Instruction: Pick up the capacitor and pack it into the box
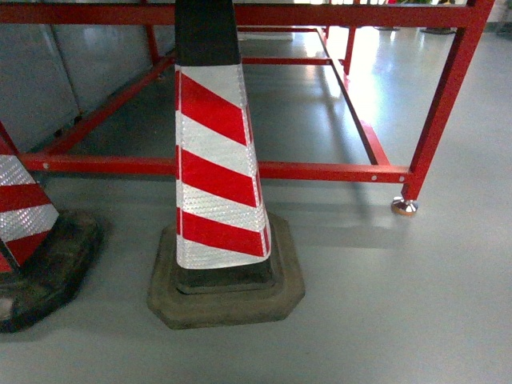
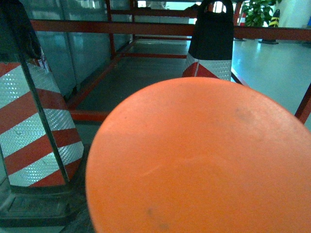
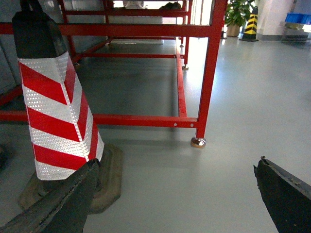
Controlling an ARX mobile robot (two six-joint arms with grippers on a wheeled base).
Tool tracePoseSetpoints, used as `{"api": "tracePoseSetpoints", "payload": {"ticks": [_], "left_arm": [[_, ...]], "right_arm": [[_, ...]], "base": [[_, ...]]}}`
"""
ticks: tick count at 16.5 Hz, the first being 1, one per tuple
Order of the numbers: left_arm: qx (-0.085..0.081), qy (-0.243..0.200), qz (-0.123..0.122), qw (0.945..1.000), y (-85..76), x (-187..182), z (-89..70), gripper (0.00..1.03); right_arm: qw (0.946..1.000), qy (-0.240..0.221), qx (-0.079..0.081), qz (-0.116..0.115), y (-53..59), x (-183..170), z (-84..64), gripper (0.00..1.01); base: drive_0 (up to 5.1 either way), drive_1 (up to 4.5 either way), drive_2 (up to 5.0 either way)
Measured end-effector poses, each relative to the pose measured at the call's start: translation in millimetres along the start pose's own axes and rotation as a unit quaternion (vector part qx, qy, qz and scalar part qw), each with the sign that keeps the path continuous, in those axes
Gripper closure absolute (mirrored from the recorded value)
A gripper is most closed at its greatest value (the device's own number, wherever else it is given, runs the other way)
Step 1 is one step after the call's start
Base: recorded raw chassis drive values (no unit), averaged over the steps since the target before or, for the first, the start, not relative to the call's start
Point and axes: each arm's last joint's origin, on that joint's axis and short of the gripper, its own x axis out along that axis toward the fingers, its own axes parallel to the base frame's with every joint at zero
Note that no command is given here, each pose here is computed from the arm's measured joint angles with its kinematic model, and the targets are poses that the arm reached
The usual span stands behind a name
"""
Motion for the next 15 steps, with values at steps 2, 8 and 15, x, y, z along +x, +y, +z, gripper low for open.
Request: {"api": "tracePoseSetpoints", "payload": {"ticks": [2,8,15], "left_arm": [[0.000,0.000,0.000,1.0000,0.0,0.0,0.0,0.59],[0.001,0.001,0.000,1.0000,0.0,0.0,-0.1,0.59],[0.005,0.000,0.000,1.0000,0.0,0.0,0.0,0.59]], "right_arm": [[1.0000,0.000,0.000,0.000,0.0,0.0,0.2,0.03],[1.0000,0.000,0.000,0.000,0.0,0.0,0.0,0.03],[1.0000,-0.001,0.000,0.000,0.0,0.0,0.2,0.03]], "base": [[0.0,0.00,0.0],[0.0,0.00,0.0],[0.0,0.00,0.0]]}}
